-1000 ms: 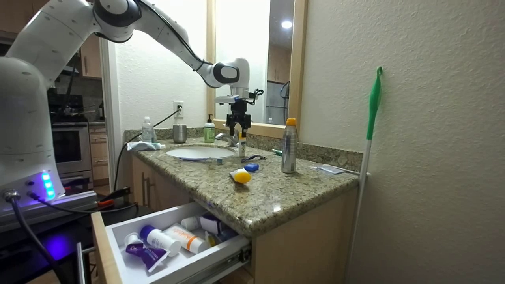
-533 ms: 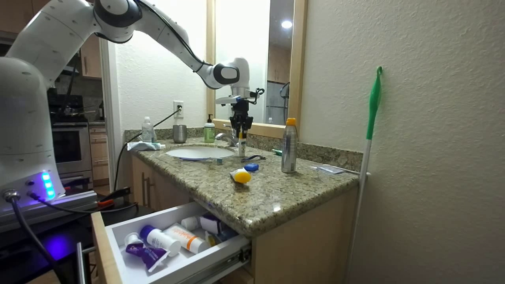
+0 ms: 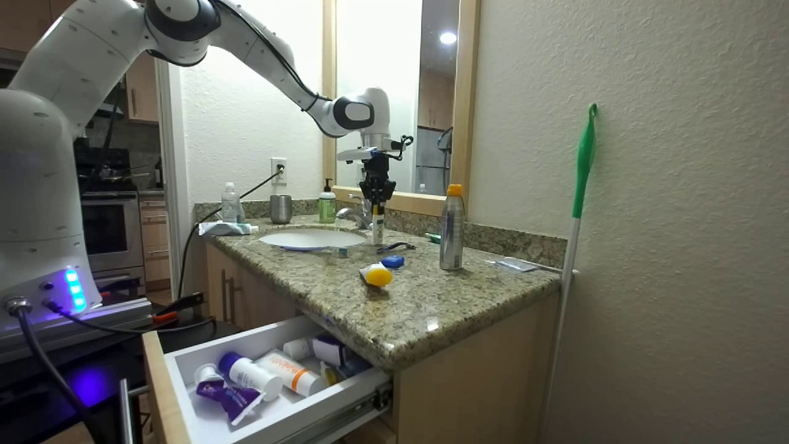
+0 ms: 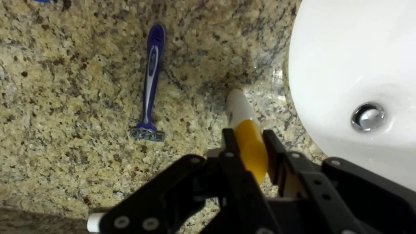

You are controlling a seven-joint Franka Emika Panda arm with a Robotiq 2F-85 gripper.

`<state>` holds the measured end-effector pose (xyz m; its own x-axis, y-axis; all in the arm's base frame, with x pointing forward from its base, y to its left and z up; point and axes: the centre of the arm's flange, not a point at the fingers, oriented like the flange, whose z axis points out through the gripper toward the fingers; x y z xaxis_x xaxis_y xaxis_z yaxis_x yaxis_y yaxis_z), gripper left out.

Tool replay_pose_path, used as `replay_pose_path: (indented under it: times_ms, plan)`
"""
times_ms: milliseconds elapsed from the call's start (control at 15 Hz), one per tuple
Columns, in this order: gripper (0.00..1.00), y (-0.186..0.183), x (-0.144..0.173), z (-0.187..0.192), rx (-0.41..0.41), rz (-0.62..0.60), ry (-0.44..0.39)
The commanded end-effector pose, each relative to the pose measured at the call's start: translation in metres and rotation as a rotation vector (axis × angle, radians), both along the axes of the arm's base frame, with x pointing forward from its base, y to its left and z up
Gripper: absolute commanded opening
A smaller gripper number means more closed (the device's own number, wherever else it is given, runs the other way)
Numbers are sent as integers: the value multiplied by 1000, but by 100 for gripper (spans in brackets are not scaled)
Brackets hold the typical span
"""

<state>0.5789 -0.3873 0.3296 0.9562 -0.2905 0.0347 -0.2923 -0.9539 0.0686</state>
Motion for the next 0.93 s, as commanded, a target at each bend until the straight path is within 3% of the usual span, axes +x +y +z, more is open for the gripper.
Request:
replay_pose_path:
  times_ms: [0,200,400,667,867]
  plan:
    - [6,8,-41,48,23,79,25]
    - [6,8,-83,78,0,123,52]
    - [6,2,-130,78,-5,154,139]
    - [6,-11,-201,46,2,169,229]
    - [6,-24,-255,1,59,147,259]
